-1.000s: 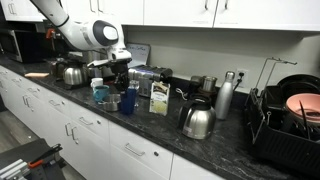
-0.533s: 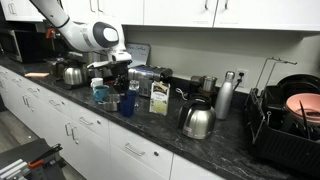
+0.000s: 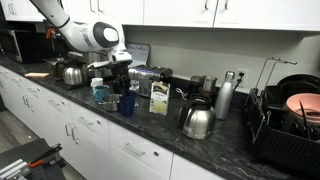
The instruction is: Move the dark blue cup to the right
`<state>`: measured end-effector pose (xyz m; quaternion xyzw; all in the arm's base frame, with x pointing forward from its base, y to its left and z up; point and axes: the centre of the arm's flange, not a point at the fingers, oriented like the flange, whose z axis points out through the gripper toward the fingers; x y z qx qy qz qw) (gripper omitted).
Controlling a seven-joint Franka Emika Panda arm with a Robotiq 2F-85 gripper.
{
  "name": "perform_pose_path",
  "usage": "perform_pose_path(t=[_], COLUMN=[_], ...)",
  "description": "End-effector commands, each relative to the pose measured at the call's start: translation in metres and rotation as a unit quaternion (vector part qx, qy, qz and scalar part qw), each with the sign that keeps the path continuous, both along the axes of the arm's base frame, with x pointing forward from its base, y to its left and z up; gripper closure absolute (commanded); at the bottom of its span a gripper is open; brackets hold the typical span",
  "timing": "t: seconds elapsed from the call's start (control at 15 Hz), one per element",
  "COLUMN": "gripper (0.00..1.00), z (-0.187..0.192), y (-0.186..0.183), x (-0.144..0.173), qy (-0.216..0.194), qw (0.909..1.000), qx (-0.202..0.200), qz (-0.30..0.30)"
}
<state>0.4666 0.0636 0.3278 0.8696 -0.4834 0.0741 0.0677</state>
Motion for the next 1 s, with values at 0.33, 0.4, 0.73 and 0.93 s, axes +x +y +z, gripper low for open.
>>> perform_pose_path(t=[0.33,0.4,0.73,0.93], gripper=[0.00,0.00,0.00,0.00], z=[0.046,0.053,0.050,0.048], y=[-0.013,-0.015,-0.012,-0.012], x=[-0.005,-0.008,-0.008,-0.008], qy=[0.003,0.008,-0.003,-0.001], qw=[0.9997,0.9994,0.9996,0.9996], qx=[0.024,0.033,0.029,0.029], qz=[-0.005,0.001,-0.002,-0.002])
